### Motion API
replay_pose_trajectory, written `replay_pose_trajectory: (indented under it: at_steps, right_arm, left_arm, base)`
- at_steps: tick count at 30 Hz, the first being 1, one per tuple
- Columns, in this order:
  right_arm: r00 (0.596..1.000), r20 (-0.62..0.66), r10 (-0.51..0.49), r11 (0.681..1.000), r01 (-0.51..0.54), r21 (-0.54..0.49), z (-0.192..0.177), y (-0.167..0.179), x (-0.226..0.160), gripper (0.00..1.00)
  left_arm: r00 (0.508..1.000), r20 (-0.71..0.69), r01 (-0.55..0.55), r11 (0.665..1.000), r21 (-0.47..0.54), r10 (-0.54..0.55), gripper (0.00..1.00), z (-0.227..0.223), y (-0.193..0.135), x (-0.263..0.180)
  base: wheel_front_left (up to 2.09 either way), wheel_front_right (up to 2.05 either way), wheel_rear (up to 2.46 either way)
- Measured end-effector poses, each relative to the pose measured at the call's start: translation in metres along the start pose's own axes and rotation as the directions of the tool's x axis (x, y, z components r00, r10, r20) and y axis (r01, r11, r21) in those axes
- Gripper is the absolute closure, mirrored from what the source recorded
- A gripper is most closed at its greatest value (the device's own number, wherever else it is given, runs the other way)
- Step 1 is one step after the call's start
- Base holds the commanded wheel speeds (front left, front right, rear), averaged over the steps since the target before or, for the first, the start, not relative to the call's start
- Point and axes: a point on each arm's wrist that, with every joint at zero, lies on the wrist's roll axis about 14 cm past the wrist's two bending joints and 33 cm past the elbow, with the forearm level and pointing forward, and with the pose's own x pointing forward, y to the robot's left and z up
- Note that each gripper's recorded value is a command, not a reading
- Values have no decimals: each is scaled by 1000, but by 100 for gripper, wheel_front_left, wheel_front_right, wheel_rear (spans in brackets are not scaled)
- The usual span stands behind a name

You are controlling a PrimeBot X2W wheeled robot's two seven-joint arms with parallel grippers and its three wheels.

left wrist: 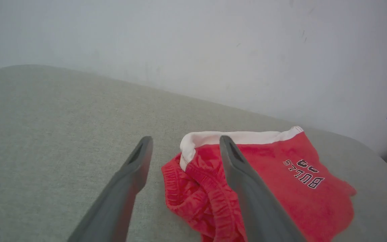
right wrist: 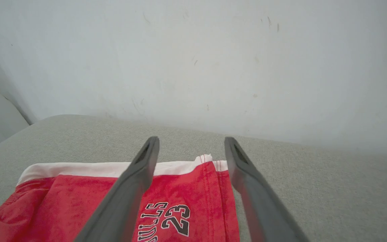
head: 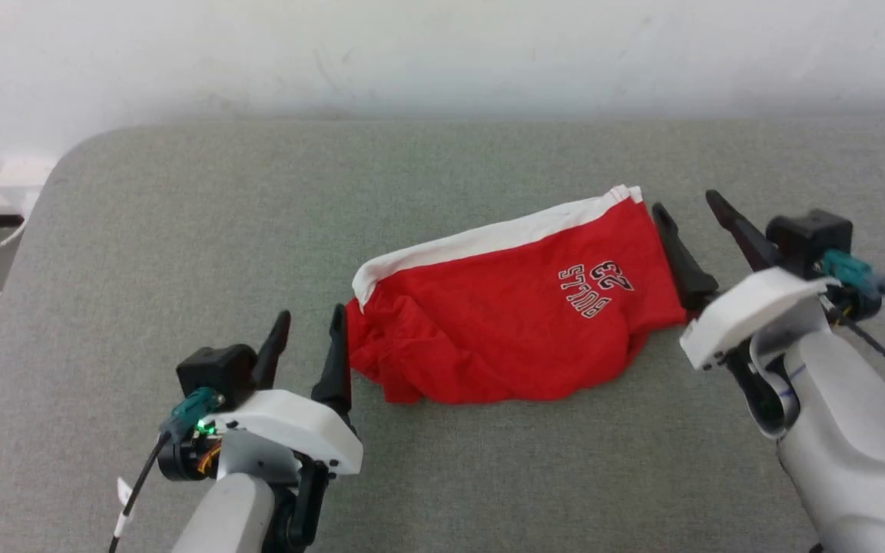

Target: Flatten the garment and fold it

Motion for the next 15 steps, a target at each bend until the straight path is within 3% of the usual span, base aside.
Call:
replay_pose_trajectory:
  at_steps: [7, 15]
  right_arm:
    - [999, 23, -30, 999, 30, -15, 9, -5, -33, 0]
    - [998, 8, -62, 998, 62, -32, 18, -4, -63, 0]
  left_arm:
    - [967, -229, 135, 988, 69, -116, 0, -22, -21, -7]
    - [822, -531, 308, 945, 109, -206, 0, -54, -42, -3]
  base:
    - [0, 0, 0]
    - [0, 0, 0]
